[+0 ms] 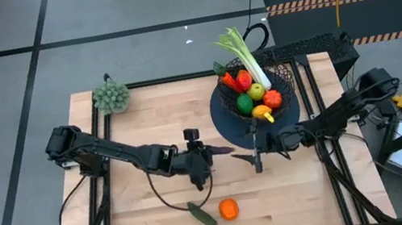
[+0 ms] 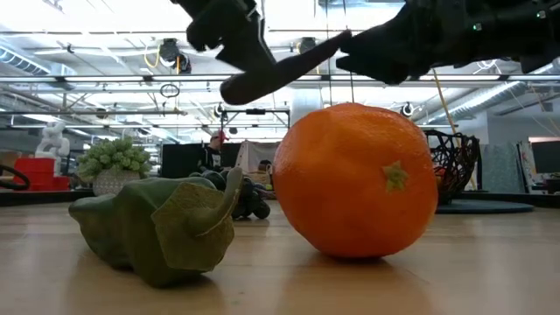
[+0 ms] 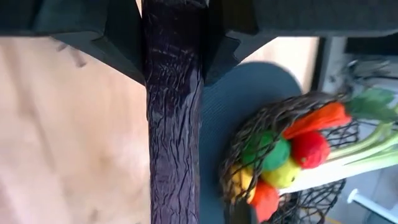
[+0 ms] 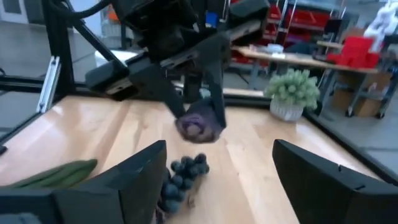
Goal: Build produce basket
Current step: Put the purple eggplant into the black wire basket
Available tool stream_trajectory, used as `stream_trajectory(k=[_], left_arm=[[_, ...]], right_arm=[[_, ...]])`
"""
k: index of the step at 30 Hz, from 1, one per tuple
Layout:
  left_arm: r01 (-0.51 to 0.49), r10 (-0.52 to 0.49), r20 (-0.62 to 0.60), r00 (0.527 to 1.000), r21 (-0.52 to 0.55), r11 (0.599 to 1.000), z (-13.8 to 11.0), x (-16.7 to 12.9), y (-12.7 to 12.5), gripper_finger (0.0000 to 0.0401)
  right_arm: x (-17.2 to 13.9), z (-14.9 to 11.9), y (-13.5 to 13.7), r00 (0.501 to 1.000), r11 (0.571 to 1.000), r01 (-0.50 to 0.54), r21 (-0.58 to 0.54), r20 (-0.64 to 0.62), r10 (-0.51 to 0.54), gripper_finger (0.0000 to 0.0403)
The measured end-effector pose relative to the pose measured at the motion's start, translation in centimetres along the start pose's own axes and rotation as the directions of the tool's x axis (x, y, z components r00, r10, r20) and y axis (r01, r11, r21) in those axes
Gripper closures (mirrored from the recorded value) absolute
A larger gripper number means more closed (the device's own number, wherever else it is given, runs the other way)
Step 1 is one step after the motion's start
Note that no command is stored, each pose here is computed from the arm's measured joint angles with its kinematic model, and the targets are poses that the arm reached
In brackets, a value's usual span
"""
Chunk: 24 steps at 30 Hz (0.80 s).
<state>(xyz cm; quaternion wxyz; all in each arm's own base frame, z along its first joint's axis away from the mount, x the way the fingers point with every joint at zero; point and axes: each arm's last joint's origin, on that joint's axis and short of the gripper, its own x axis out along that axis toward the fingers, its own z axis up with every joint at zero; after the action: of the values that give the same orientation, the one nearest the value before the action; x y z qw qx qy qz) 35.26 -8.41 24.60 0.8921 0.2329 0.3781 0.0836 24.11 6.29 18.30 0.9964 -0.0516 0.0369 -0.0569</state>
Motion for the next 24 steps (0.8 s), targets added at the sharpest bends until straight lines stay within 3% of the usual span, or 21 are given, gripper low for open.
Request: stream_trajectory(k=[12,24], left_arm=[[0.019,0.0,0.149,0.989,-0.125,0.992,1.5,-0.1,0.3,0.0268],[0.073,-0.024,0.242,0.97,-0.195,0.978,2.4,-0.2,0.4,0.0267]], right_arm=[[0.4,0.5,0.5,0.988,0.995,-0.099,-0.005,0.117,0.099,0.0185],[0.3,1.0,0.4,0.98,0.994,-0.102,0.041,0.176,0.093,0.0264]])
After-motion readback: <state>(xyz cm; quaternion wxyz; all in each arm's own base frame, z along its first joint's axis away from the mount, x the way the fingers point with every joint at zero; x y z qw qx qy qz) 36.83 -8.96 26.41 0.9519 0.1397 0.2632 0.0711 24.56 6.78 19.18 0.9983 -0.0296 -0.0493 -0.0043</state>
